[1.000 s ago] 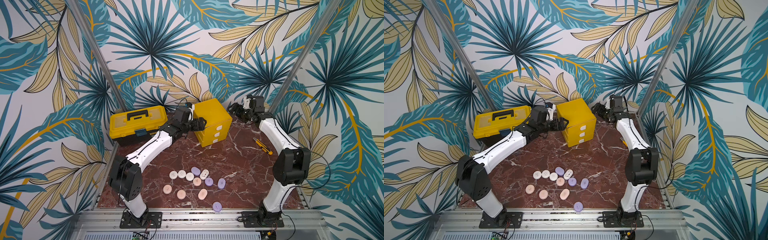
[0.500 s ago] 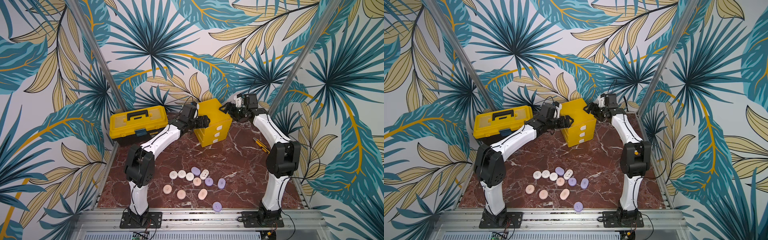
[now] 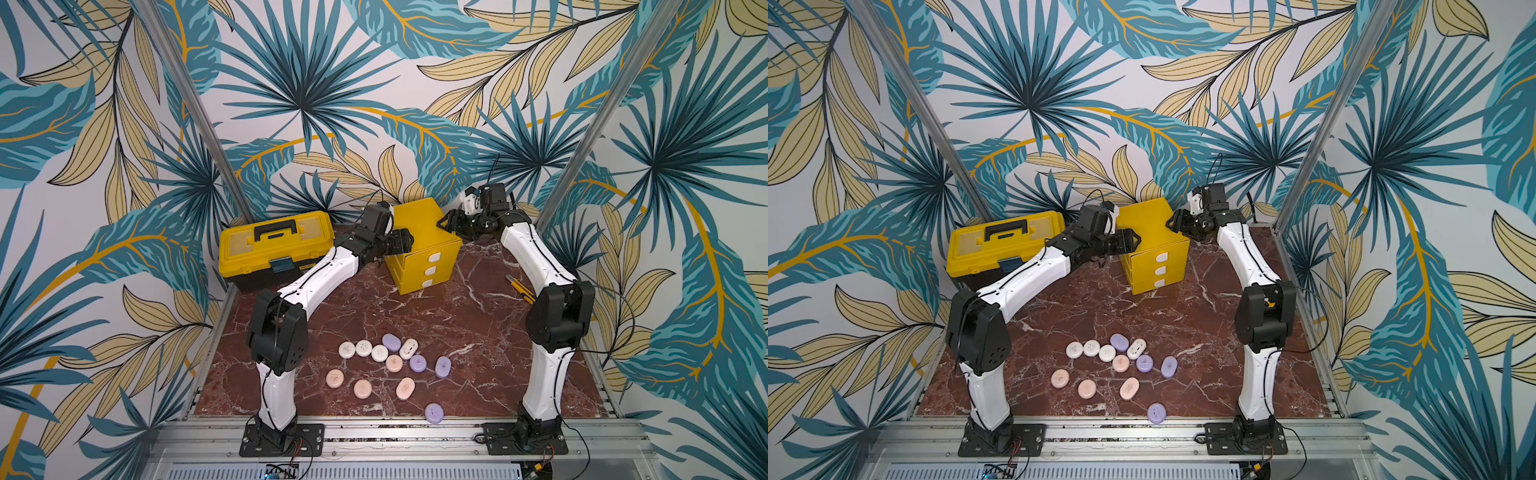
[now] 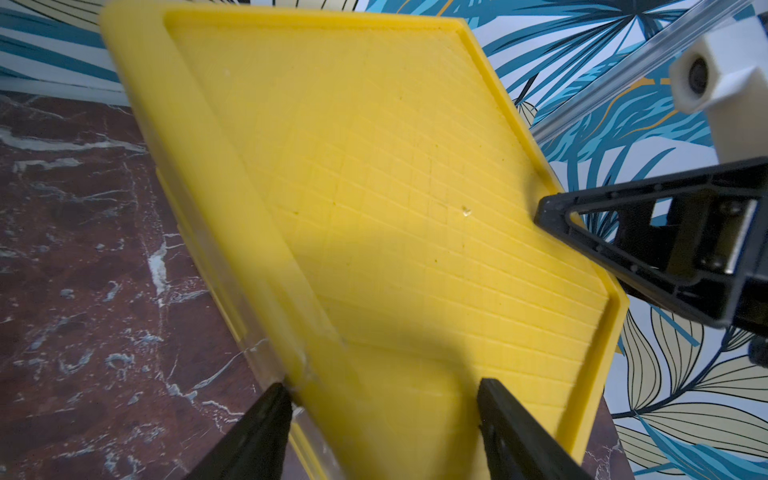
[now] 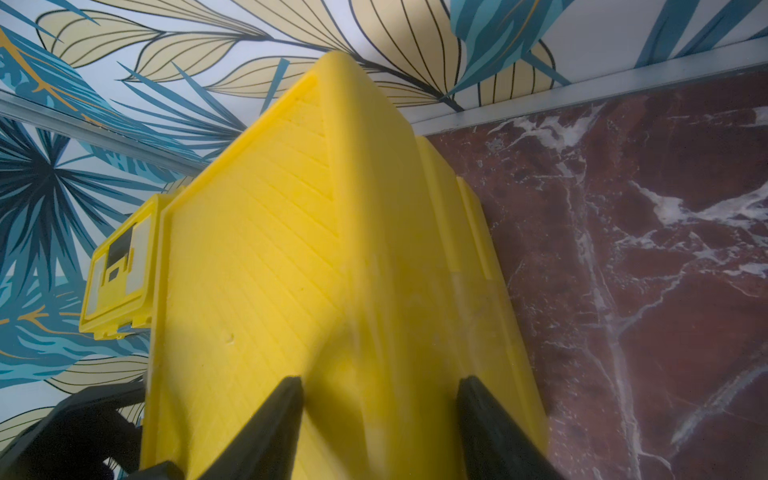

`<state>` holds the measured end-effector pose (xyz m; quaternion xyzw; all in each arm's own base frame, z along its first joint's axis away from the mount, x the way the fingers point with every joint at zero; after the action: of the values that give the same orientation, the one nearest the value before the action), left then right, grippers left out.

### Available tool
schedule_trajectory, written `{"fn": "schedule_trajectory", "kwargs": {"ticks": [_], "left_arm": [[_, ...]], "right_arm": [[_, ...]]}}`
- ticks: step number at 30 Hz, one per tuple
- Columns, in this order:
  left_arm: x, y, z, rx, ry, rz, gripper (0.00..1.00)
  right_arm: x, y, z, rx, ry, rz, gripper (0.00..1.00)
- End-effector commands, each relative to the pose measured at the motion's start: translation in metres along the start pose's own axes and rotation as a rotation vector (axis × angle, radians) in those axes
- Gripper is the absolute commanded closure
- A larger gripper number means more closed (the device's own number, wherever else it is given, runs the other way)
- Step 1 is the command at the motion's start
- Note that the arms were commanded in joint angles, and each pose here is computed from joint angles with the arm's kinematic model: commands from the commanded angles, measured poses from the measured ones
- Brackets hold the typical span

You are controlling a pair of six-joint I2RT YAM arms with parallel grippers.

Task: Put the bluetooth earphones in the drawer according to color
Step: Adjust the storage box at the center of the board.

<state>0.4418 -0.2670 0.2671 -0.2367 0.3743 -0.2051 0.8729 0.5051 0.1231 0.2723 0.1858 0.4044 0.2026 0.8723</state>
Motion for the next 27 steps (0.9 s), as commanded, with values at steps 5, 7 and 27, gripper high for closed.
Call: {"fn": "schedule_trajectory", "kwargs": {"ticks": [5,7,27], "left_arm": [[-0.024,-0.028,-0.01,0.058,0.027,-0.049,0.25],[-0.028,-0.026,-0.016,0.057,0.033,-0.042,0.25],[-0.059,-0.024,-0.068,0.064,0.077,0.003,0.24]], "right_arm": [[0.028,0.068,-0.044,-0.09,0.214,0.182,0.37],[0.031,0.075,-0.049,-0.105,0.231,0.19,0.37],[0.03,0.102,-0.061,-0.143,0.27,0.217,0.37]]}}
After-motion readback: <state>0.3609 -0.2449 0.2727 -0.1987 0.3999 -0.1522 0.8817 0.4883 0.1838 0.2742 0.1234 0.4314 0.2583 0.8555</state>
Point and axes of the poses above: each gripper's point midway between its finger pads, its own x axis out along the fingers, its own y axis along the line the jaws close on, z = x × y, the point moved 6 cm from there along -x, back along the fingers, and after that the axes turned 5 degrees about -x, right-handed, at the moved point
